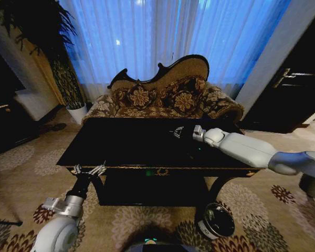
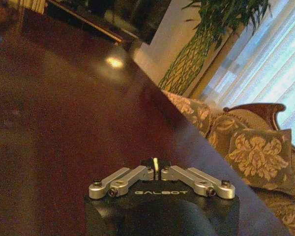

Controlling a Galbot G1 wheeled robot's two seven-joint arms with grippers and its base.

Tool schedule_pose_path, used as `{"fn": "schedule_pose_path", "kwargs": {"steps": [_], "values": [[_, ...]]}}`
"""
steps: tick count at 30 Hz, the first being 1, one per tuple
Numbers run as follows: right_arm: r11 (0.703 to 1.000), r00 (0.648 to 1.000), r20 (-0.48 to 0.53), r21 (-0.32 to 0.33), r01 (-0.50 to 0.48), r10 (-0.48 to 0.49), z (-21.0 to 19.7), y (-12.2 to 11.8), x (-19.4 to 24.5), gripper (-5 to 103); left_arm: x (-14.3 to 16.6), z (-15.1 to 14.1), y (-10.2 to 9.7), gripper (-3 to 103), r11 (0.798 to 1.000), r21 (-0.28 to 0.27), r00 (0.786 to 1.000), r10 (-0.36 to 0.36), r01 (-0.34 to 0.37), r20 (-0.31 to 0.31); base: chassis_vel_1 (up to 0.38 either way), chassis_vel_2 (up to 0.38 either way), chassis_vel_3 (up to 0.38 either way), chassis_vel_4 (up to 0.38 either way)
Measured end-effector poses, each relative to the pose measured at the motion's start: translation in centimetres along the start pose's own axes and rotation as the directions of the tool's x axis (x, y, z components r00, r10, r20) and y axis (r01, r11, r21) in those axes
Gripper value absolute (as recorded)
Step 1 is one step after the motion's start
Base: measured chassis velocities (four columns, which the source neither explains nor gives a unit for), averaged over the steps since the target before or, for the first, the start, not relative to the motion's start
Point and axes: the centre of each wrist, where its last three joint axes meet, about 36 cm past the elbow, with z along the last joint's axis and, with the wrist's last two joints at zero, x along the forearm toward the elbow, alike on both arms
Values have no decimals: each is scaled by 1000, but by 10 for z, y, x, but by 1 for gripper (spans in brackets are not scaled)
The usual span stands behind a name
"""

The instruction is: Move to the front of the table and place the trash on the table into the trash bin.

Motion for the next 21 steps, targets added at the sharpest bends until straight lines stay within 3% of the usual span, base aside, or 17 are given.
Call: {"fn": "schedule_pose_path", "kwargs": {"steps": [8, 13, 17, 18, 21], "values": [[994, 994, 67, -63, -85, 89, -21, 8, 40, 2, 1, 0, -1, 100, 1000, -2, 1000, 1, -1, -2, 0, 0, 0, 0], [974, 980, 70, -140, -177, 188, -15, 24, 83, 2, -2, 1, -4, 100, 1000, -2, 1000, 9, -9, 1, 0, 0, 0, 0], [948, 961, 61, -192, -255, 271, -16, 36, 114, 2, -5, 1, -5, 100, 1000, -2, 1000, 17, -17, 6, 0, 0, 0, 0], [929, 945, 63, -214, -302, 322, -23, 39, 128, 2, -7, 1, -5, 100, 1000, -3, 1000, 16, -16, 8, 0, 0, 0, 0], [912, 932, 40, -227, -342, 359, -25, 53, 143, 2, -7, 2, -4, 100, 1000, -5, 1000, 14, -14, 6, 0, 0, 0, 0]]}}
